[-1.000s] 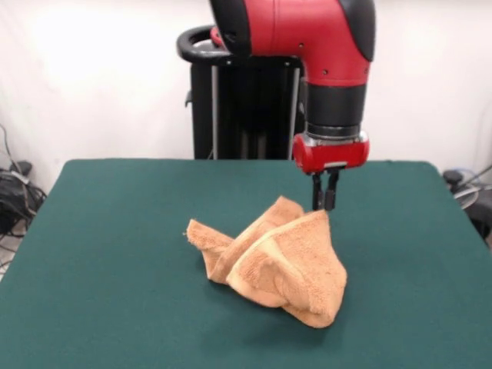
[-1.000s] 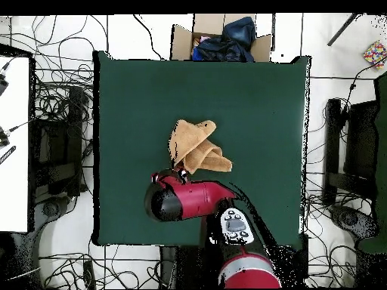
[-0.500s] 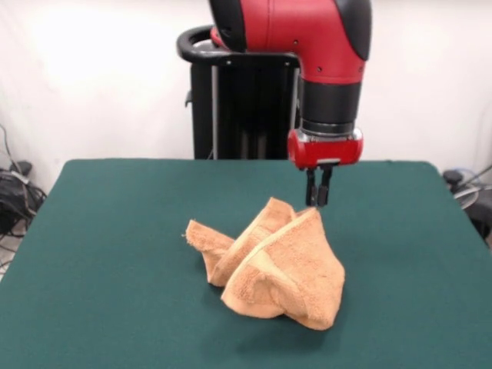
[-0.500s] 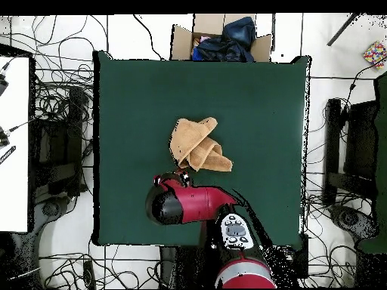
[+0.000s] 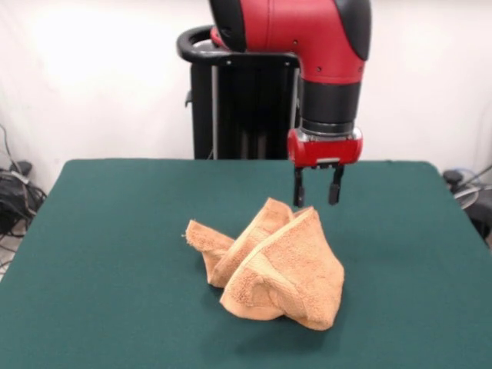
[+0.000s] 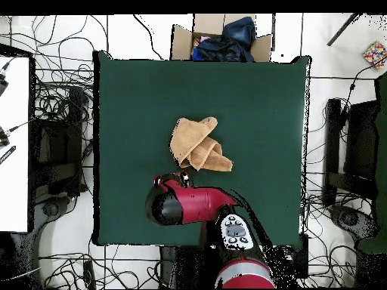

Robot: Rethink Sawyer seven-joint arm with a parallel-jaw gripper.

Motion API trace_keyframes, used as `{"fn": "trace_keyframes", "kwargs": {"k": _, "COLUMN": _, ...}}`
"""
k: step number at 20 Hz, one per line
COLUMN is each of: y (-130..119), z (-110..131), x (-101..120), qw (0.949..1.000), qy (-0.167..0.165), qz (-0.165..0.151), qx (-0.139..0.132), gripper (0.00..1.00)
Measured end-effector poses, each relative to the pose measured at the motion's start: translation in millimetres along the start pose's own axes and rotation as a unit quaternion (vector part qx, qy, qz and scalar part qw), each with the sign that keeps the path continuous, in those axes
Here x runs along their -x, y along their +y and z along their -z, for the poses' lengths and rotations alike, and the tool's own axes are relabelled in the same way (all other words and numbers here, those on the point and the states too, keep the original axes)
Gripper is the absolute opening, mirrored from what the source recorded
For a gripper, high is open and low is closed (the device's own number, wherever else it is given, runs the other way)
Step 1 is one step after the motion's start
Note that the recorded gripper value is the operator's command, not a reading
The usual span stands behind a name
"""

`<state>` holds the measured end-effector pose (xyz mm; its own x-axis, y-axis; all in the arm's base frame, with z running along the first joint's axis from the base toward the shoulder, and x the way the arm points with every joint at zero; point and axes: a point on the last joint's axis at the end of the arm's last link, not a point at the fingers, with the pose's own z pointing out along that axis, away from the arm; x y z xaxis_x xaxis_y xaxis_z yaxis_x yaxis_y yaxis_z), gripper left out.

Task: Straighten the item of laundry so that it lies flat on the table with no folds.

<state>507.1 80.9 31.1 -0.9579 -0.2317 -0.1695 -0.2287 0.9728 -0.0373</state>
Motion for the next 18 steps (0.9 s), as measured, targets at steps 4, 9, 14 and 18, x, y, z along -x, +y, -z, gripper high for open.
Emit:
{"fn": "trace_keyframes", "kwargs": {"k": 4, "y": 0, "z": 0, "x": 0, "qw": 1.0, "qy": 0.001, "qz": -0.002, "qx": 0.0, "gripper": 1.0}}
{"fn": "trace_keyframes", "kwargs": {"k": 9, "y": -13, "z": 0, "x": -1, "qw": 0.9999, "qy": 0.003, "qz": -0.015, "qx": -0.001, "gripper": 1.0}}
{"fn": "trace_keyframes", "kwargs": {"k": 14, "y": -64, "z": 11, "x": 3, "qw": 0.9978, "qy": 0.032, "qz": -0.057, "qx": -0.006, "gripper": 1.0}}
{"fn": "trace_keyframes", "kwargs": {"k": 18, "y": -87, "z": 17, "x": 8, "qw": 0.9961, "qy": 0.048, "qz": -0.073, "qx": -0.011, "gripper": 1.0}}
